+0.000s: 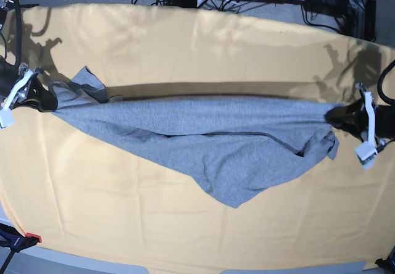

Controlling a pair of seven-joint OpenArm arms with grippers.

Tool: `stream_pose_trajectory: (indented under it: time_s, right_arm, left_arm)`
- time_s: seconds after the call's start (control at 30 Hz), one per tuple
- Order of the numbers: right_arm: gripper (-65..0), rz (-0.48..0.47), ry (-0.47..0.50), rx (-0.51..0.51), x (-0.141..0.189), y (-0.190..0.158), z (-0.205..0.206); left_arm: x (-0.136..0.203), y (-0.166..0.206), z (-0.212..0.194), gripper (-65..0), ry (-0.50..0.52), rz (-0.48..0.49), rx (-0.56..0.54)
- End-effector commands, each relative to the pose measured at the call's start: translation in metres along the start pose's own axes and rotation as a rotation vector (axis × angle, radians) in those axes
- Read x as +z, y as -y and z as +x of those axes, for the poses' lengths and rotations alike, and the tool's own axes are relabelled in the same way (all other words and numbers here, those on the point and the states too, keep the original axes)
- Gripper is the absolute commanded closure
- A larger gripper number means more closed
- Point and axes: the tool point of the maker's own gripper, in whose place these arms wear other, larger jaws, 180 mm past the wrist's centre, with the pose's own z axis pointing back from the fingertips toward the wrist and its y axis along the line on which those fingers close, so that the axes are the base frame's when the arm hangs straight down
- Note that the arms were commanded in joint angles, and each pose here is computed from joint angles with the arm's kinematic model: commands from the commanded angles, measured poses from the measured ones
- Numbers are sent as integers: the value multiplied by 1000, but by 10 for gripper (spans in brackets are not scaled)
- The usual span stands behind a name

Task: Layout the t-shirt on the table in an organized manner, then fold the t-shirt properly
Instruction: 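Lift the t-shirt and pull both grippers apart to stretch it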

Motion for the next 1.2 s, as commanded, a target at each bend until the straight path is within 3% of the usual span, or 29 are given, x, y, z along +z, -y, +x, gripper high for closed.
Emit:
stream_pose_trajectory:
  time_s: [0.0, 0.23, 0.33, 0.47, 0.57, 0.6, 0.7, 0.77, 0.83, 0.9, 1.03, 1.17]
  right_arm:
    - [0, -17, 39, 42, 6, 3, 18]
    - [0, -107, 55, 138, -8, 16, 35]
    - [0, -73, 33, 147, -17, 8, 33]
    - [0, -41, -39, 163, -27, 0, 20]
    - [0, -44, -10, 193, -32, -1, 29]
    - [0, -71, 17, 221, -34, 3, 38]
    - [0, -196, 145, 351, -29, 21, 89]
    - [0, -334, 236, 365, -14, 41, 133]
    - [0, -452, 313, 380, 8, 57, 173]
    - [0, -506, 363, 427, 30, 61, 205]
    - [0, -520, 430, 537, 73, 52, 254]
    - [0, -487, 413, 586, 99, 40, 273]
  left_arm:
    - [11, -2, 9, 0, 27, 20, -20]
    - [10, -1, 48, 0, 206, 8, -40]
    - [10, -3, 49, 0, 210, 19, -44]
    - [6, -1, 32, 0, 117, 6, -38]
    - [7, 0, 44, 0, 187, 2, -37]
    - [10, -4, 56, 0, 250, 29, -46]
    - [35, -40, 99, 0, 424, 268, -184]
    - [66, -54, 135, 0, 533, 411, -311]
    - [108, -74, 168, 0, 602, 590, -320]
    - [148, -77, 196, 0, 656, 688, -342]
    - [212, -59, 235, 0, 762, 776, -435]
    - [230, -33, 249, 0, 775, 704, -507]
